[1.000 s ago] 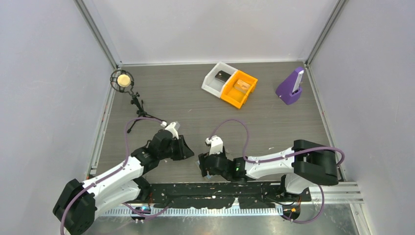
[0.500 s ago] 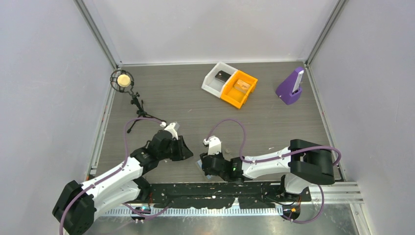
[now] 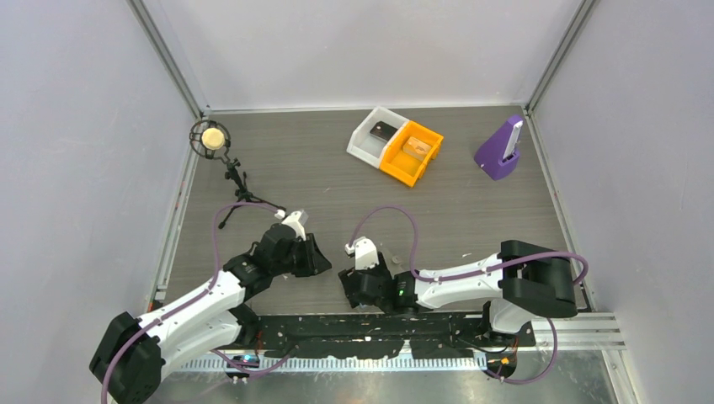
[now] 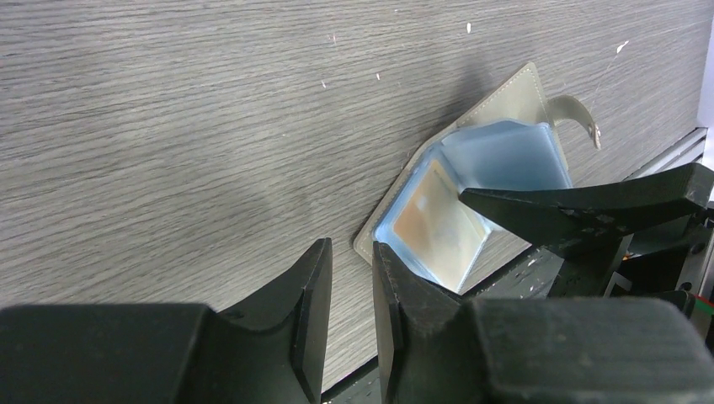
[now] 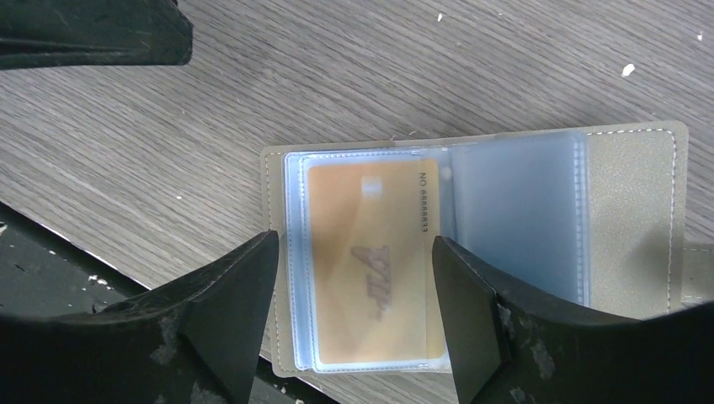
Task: Take the credit cards out of the card holder
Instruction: Remove the credit card from the card holder.
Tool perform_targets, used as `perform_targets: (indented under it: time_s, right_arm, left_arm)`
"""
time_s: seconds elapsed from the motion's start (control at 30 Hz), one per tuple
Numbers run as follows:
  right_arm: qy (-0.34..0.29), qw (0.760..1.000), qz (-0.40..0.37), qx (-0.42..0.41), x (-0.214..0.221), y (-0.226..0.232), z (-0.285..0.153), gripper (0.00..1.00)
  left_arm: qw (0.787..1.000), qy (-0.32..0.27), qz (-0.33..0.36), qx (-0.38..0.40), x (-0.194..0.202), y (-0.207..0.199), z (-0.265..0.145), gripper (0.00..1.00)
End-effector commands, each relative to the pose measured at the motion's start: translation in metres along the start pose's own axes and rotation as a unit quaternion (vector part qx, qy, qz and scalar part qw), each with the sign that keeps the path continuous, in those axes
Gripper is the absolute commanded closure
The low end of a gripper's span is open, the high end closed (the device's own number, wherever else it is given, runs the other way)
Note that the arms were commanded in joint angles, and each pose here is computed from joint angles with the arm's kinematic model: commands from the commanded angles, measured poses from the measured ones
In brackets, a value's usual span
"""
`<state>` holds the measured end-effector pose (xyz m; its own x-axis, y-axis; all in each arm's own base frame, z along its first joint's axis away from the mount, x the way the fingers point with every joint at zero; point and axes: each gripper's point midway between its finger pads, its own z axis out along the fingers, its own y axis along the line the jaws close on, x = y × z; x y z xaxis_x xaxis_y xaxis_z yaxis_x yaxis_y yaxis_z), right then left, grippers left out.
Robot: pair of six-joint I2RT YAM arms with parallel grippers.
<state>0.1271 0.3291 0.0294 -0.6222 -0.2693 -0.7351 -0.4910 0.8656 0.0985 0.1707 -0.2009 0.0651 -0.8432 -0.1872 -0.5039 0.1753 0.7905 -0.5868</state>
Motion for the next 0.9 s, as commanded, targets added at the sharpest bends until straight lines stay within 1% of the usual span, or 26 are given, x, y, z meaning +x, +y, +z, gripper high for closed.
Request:
perform_targets:
  time_s: [0.0, 0.23, 0.37, 0.47, 0.53, 0.7, 0.87]
  right_arm:
    - [-0.019, 1.0, -0.006, 0.008, -0.014, -0.001, -0.007, 0.25]
    - [-0.003, 1.0, -0.018, 0.017, -0.004, -0.004, -0.002, 0.23]
    - [-0.017, 0.999, -0.027, -0.003, -0.018, 0.004, -0.014, 0.24]
    - [-0.04, 0.999, -0.025, -0.023, -0.037, 0.009, -0.027, 0.28]
    - [-0.05, 0.998, -0.029, -0.022, -0.043, 0.007, -0.031, 0.29]
    - [-0.037, 0.999, -0.037, -0.008, -0.032, -0.002, -0.027, 0.27]
    - [-0.02, 0.999, -0.043, -0.002, -0.018, -0.004, -0.018, 0.27]
  left_arm:
    - [1.0, -0.018, 0.007, 0.004, -0.01, -0.005, -0.002, 0.73]
    - [1.0, -0.016, 0.005, 0.007, -0.01, -0.006, -0.002, 0.73]
    - [1.0, -0.016, 0.005, 0.006, -0.009, -0.005, -0.001, 0.73]
    - [1.0, -0.017, 0.005, 0.006, -0.01, -0.005, -0.001, 0.73]
    - [1.0, -0.015, 0.005, 0.006, -0.009, -0.005, -0.001, 0.73]
    - [1.0, -0.015, 0.005, 0.008, -0.009, -0.006, 0.0, 0.73]
    - [1.0, -0.014, 0.005, 0.007, -0.008, -0.005, 0.0, 0.73]
